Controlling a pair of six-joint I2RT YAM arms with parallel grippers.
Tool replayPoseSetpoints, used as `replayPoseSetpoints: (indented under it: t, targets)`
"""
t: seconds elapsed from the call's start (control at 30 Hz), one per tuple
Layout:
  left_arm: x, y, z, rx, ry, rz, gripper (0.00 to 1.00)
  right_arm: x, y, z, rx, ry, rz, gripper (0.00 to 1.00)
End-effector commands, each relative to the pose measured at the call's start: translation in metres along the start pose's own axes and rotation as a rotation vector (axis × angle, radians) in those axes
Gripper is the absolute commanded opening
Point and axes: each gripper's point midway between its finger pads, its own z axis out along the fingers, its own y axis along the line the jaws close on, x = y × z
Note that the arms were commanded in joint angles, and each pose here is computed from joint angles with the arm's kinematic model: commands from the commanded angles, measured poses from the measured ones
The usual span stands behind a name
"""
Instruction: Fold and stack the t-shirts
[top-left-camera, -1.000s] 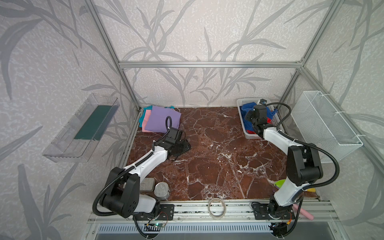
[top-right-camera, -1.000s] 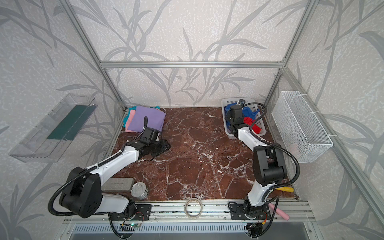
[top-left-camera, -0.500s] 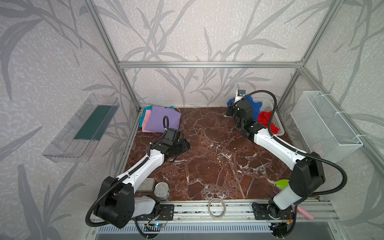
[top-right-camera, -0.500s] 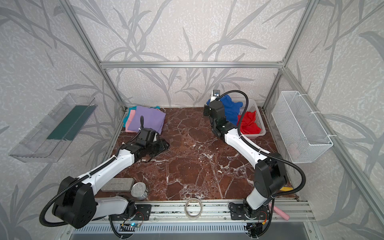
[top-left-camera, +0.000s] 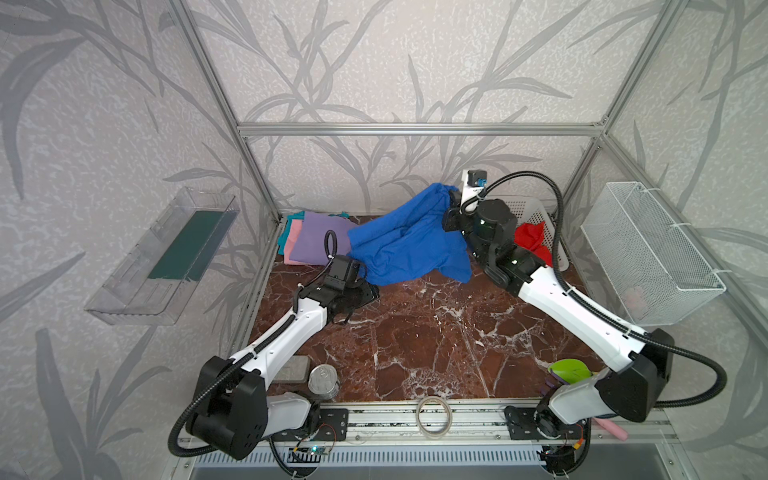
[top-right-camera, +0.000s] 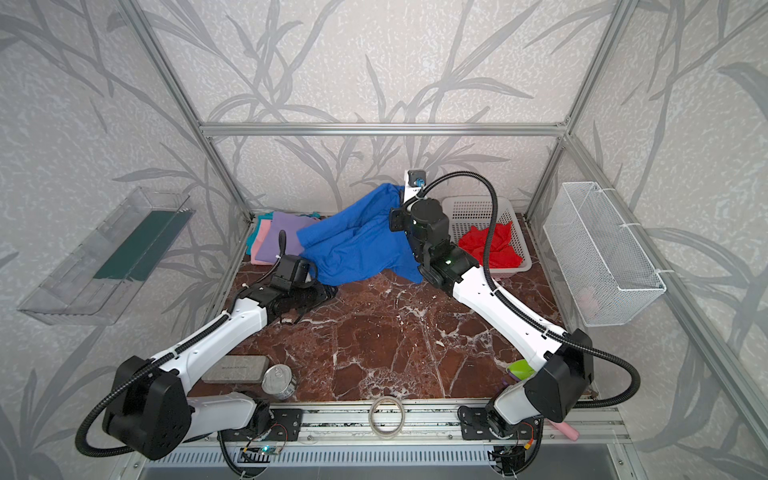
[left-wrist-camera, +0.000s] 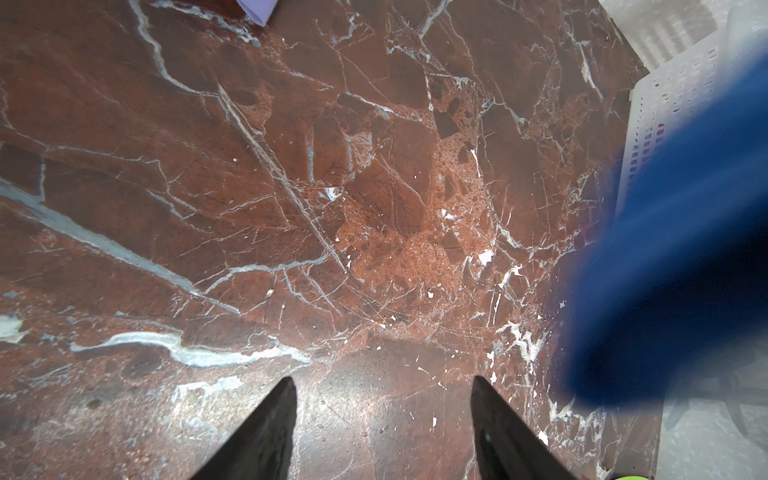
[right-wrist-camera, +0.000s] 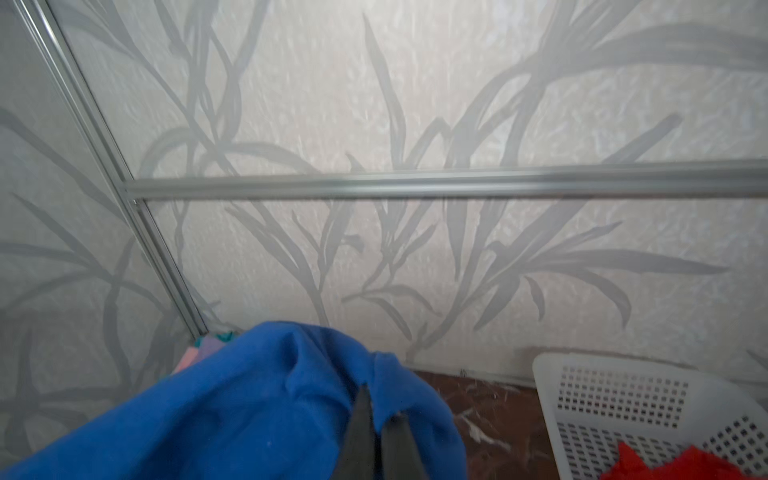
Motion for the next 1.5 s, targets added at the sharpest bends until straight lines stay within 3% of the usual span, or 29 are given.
replayPoseSetpoints:
  t: [0.0,0.03,0.1,0.2,0.23,0.3,0.37,0.4,0.43,0.6,0.77,1.0,1.17,1.47]
  targets:
    - [-0.001,-0.004,-0.002,-0.007,0.012,0.014,0.67,0.063,-0.008,0.010,0.040,0.175,-0.044,0.29]
    - [-0.001,-0.005,-0.001,-0.008,0.017,0.013,0.67,0.075,-0.011,0.011,0.056,0.213,-0.056,0.44]
    - [-0.002,-0.006,0.002,-0.005,0.025,0.010,0.67,0.093,-0.026,0.013,0.133,0.268,-0.069,0.65]
    - [-0.004,-0.011,0.007,0.009,0.030,0.007,0.67,0.116,-0.057,0.018,0.222,0.361,-0.037,0.69]
    - [-0.004,-0.012,0.009,0.009,0.034,0.007,0.67,0.123,-0.066,0.021,0.238,0.391,-0.017,0.68]
    - [-0.004,-0.014,0.012,0.013,0.045,0.008,0.67,0.141,-0.087,0.027,0.273,0.452,0.017,0.55]
    - [-0.002,-0.015,0.016,0.013,0.060,0.012,0.67,0.159,-0.103,0.034,0.289,0.512,0.042,0.16]
    - [-0.002,-0.016,0.017,0.013,0.063,0.014,0.67,0.183,-0.112,0.041,0.306,0.580,0.044,0.05]
    - [0.000,-0.016,0.019,0.011,0.069,0.016,0.67,0.199,-0.121,0.045,0.327,0.635,0.048,0.01]
    - [0.003,-0.014,0.026,-0.004,0.086,0.022,0.66,0.262,-0.153,0.061,0.397,0.810,0.042,0.01]
    - [0.003,-0.015,0.034,-0.004,0.104,0.020,0.66,0.291,-0.188,0.074,0.511,0.920,0.043,0.05]
    - [0.005,-0.016,0.043,-0.012,0.128,0.028,0.66,0.274,-0.234,0.097,0.677,0.832,-0.062,0.09]
    - [0.006,-0.016,0.049,-0.022,0.150,0.029,0.65,0.265,-0.277,0.098,0.801,0.805,-0.060,0.13]
    - [0.005,-0.017,0.055,-0.033,0.166,0.030,0.65,0.262,-0.323,0.105,0.859,0.797,-0.020,0.16]
